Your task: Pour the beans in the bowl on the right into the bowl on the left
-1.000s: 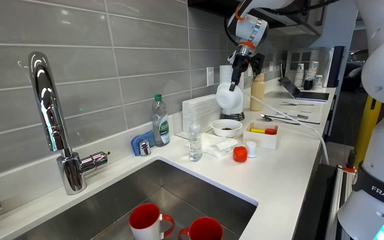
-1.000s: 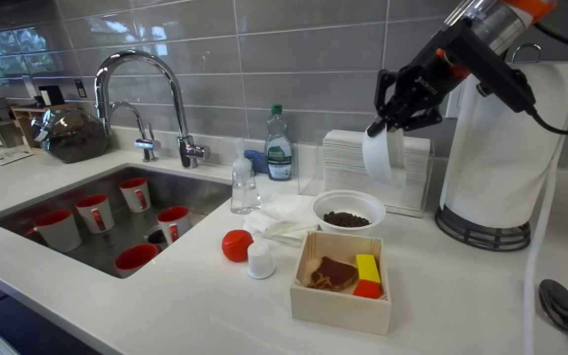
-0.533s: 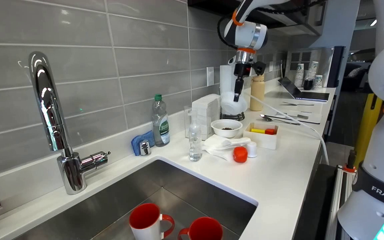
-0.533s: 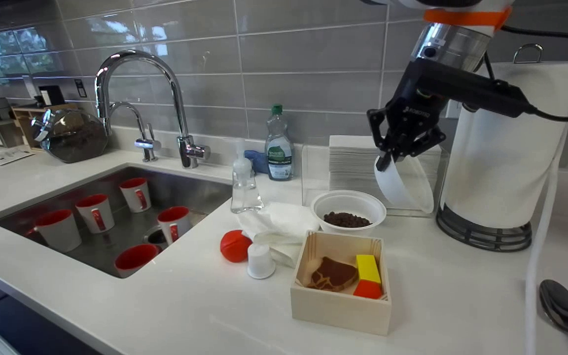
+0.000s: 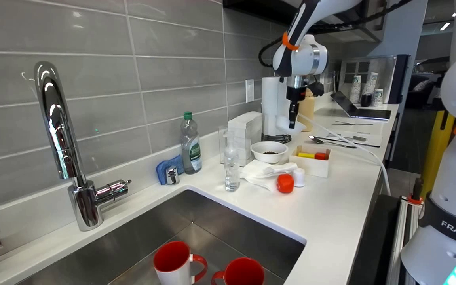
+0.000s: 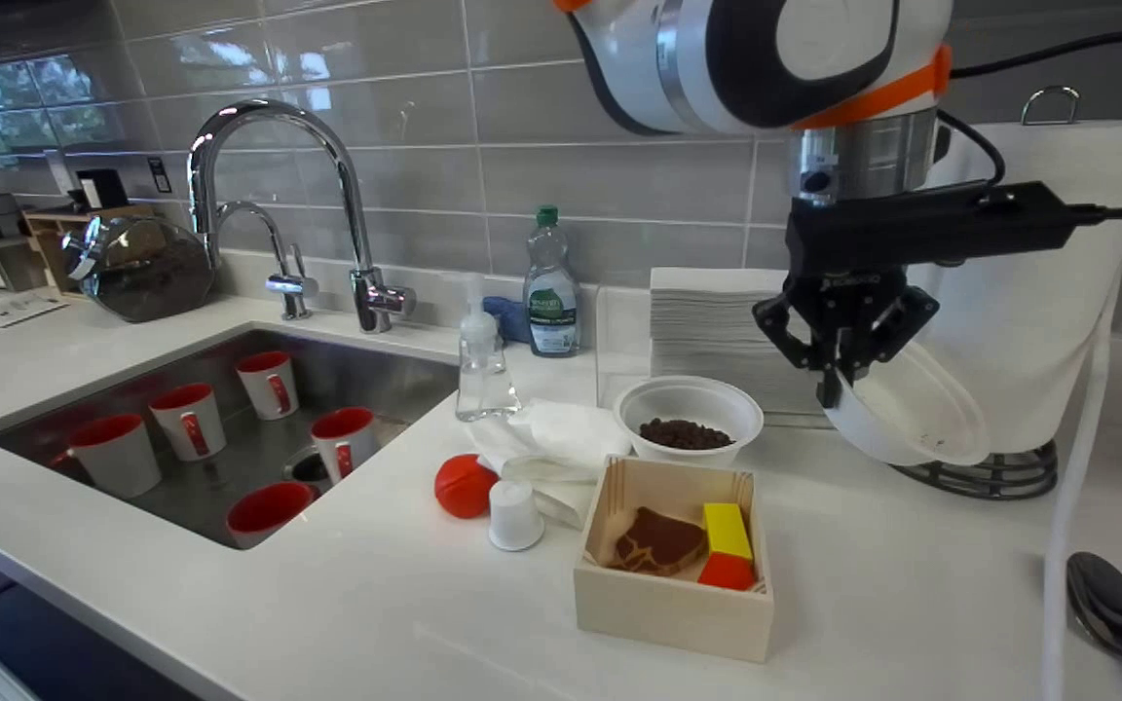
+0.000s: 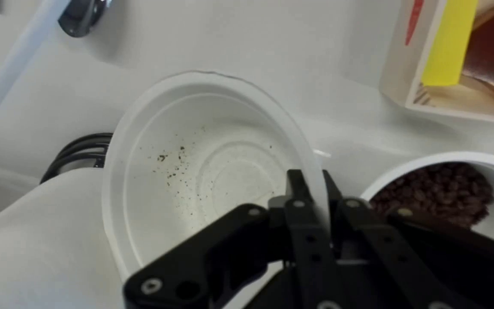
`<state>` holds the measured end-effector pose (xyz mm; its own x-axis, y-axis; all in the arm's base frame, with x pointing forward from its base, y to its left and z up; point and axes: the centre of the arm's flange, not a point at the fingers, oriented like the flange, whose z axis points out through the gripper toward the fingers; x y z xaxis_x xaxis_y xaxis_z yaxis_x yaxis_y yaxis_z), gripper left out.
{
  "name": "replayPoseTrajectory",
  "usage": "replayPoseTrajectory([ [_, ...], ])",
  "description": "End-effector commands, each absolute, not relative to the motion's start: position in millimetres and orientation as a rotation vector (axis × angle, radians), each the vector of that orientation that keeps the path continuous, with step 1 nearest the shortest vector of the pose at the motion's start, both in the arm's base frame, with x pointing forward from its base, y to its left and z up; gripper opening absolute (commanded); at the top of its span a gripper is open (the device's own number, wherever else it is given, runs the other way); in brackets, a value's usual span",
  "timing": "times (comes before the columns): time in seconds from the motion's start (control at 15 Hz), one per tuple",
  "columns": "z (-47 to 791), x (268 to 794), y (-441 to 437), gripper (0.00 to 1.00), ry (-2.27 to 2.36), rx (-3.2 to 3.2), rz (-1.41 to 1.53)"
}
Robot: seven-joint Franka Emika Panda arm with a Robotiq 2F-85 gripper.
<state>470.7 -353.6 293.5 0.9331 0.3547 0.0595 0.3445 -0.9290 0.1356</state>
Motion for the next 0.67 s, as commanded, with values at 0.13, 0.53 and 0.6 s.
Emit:
replayPoseTrajectory([
  [0.13,258,444,-333,0.0,0.4,2.709,0.046],
  [0.53,252,430,-330,0.0,0.295,2.564,-0.135],
  [0.6,250,431,-323,0.0,0.299,2.562,-0.162],
])
